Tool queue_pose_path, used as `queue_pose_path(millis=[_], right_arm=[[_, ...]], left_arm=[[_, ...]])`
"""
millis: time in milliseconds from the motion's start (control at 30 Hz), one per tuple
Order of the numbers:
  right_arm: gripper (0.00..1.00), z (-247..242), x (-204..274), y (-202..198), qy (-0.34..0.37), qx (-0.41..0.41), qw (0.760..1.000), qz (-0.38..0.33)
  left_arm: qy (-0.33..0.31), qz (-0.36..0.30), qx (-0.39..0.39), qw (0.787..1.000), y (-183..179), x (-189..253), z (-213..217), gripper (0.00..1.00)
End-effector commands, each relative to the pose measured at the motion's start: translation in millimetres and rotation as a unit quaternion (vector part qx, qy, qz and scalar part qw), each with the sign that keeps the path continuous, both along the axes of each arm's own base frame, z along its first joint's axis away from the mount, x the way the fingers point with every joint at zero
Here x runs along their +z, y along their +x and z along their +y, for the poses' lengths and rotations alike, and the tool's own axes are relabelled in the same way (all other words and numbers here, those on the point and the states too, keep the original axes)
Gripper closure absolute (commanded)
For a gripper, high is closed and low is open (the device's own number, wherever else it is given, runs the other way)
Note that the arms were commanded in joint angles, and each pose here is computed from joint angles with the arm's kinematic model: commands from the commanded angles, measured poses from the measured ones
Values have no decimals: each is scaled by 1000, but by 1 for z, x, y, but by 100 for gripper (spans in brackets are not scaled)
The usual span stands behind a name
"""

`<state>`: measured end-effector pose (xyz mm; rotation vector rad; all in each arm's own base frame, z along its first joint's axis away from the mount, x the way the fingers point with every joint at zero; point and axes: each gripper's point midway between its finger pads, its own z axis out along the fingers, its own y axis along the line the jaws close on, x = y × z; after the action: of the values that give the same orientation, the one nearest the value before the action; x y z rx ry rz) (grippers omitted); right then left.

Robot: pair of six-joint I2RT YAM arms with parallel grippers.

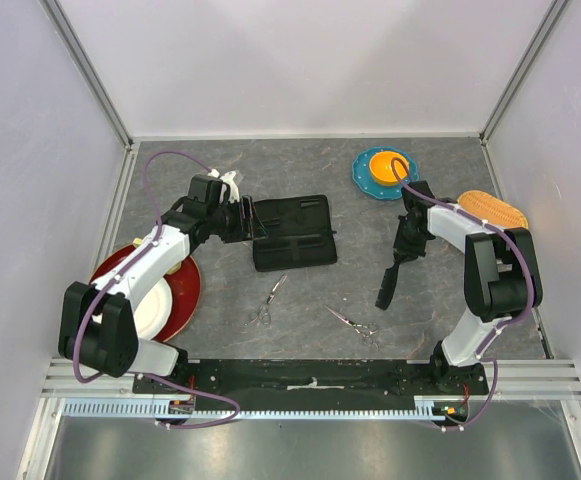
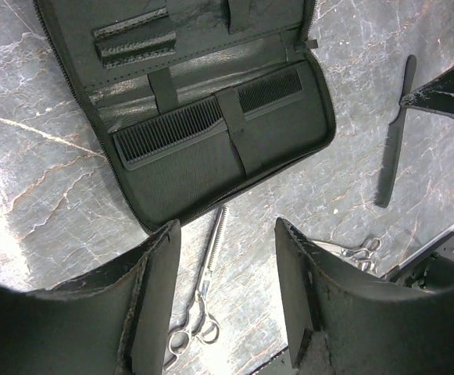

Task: Sort the hair-cutting tools

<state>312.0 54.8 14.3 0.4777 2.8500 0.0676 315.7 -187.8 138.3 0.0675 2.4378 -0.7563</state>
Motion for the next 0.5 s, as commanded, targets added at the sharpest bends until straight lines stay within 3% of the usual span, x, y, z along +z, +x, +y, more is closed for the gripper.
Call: queue_pose_path(millis=[0, 467], right_arm=[[90, 15, 11, 14, 28, -7, 999, -32], [87, 20, 33, 22, 29, 2, 998, -49]], left_arm=[[-4, -27, -21, 999, 8, 7, -4, 42], [-13, -19, -26, 999, 6, 4, -7, 42]])
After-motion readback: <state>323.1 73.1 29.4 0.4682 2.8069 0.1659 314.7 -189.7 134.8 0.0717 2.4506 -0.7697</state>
